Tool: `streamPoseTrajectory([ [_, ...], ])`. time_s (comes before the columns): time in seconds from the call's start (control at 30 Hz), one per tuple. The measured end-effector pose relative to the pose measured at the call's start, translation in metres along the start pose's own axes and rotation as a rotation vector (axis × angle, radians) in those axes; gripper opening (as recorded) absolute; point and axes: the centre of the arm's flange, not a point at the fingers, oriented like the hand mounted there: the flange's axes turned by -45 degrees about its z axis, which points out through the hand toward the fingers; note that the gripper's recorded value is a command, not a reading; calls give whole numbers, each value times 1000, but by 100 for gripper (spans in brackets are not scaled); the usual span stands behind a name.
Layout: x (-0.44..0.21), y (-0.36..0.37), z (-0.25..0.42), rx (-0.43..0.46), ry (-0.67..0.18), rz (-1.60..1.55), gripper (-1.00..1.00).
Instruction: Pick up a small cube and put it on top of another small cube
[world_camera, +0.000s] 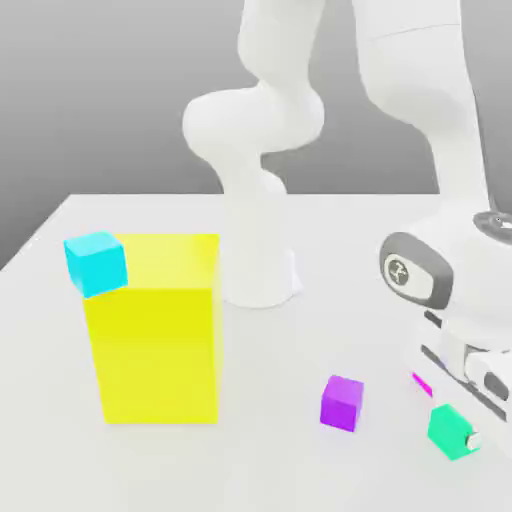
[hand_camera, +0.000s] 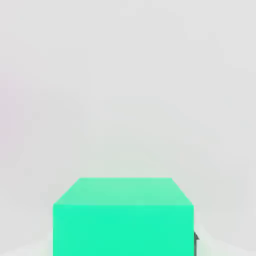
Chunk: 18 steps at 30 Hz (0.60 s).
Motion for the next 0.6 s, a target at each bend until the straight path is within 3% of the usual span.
streamPoseTrajectory([
  [0.2, 3, -4, -61, 0, 1, 24, -100],
  [0.6, 49, -69, -102, 2, 5, 424, -100],
])
